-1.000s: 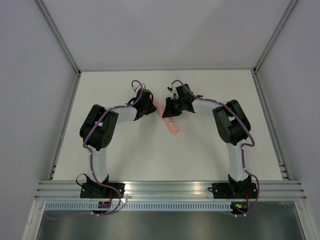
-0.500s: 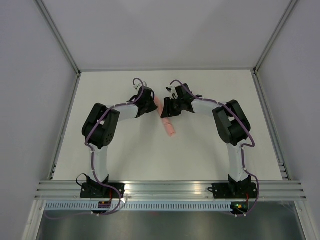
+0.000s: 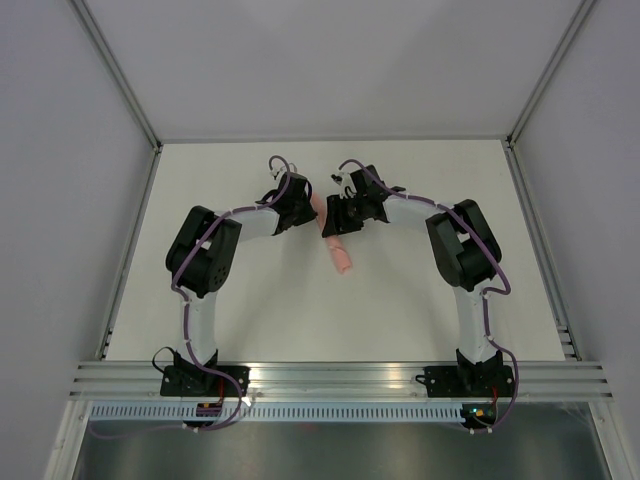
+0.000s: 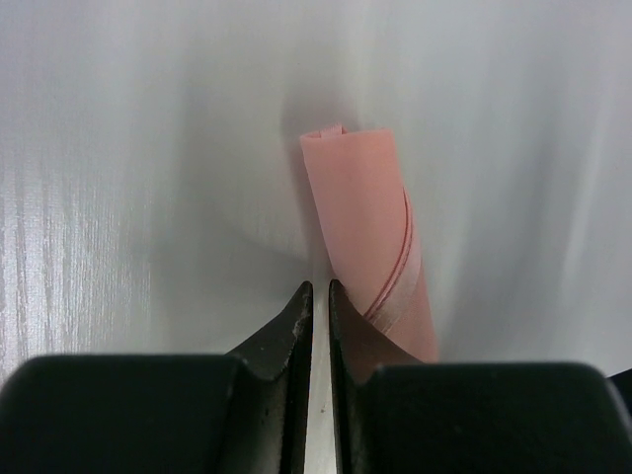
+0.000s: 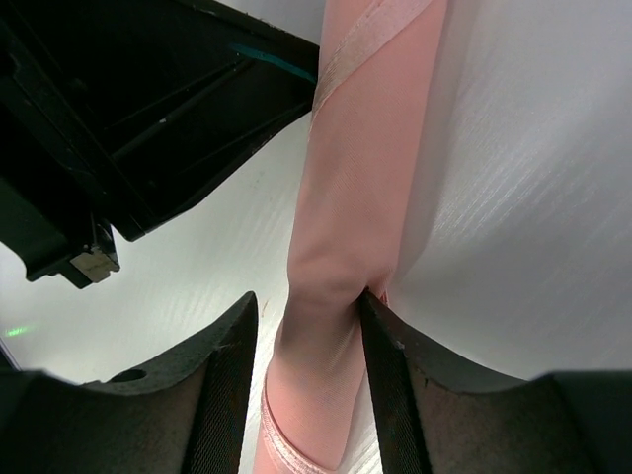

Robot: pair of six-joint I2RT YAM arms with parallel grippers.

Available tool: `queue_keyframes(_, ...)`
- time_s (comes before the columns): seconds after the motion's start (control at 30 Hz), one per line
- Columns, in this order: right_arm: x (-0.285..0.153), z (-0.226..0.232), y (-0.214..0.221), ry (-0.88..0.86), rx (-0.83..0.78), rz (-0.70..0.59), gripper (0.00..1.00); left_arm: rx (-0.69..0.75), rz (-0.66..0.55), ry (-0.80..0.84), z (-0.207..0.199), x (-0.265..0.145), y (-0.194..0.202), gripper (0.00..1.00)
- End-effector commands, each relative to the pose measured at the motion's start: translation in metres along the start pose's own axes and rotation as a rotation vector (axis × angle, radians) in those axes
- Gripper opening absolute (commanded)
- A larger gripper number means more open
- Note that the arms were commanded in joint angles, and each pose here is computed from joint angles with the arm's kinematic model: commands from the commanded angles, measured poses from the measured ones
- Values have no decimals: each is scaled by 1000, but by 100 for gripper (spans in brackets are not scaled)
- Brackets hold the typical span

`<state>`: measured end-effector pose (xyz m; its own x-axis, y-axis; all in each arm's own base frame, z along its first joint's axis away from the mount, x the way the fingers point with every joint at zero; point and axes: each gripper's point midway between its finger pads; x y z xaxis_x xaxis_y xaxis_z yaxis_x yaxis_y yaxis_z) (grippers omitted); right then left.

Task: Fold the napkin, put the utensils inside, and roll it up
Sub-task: Roll the napkin with the utensil

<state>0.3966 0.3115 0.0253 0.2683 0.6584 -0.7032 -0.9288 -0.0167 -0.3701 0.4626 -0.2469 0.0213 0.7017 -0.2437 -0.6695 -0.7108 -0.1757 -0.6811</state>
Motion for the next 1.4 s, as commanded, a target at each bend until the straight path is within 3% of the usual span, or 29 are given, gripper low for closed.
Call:
queue_keyframes(0.0, 2, -37, 35, 127, 79, 127, 53, 49, 43, -25, 5, 4, 12, 15)
queue_keyframes(0.57, -12, -1, 8, -22, 77, 122, 54, 49, 48, -31, 7, 6, 15, 15)
queue_keyframes(1.17, -29, 2, -32, -41, 92, 37, 54, 49, 49, -32, 7, 6, 16, 15)
queue_keyframes(1.37, -33, -2, -37, -41, 81, 28, 54, 59, 43, -27, 5, 4, 13, 19)
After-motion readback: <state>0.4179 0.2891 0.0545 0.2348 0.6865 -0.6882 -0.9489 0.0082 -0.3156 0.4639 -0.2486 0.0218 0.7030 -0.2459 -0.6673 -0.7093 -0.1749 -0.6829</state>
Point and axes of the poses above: each gripper's point midway between its finger pads, its own x axis out along the fingers, its own z axis along the line the jaws close on, y = z × x, and after that the axes turned 12 degrees about x, right-handed
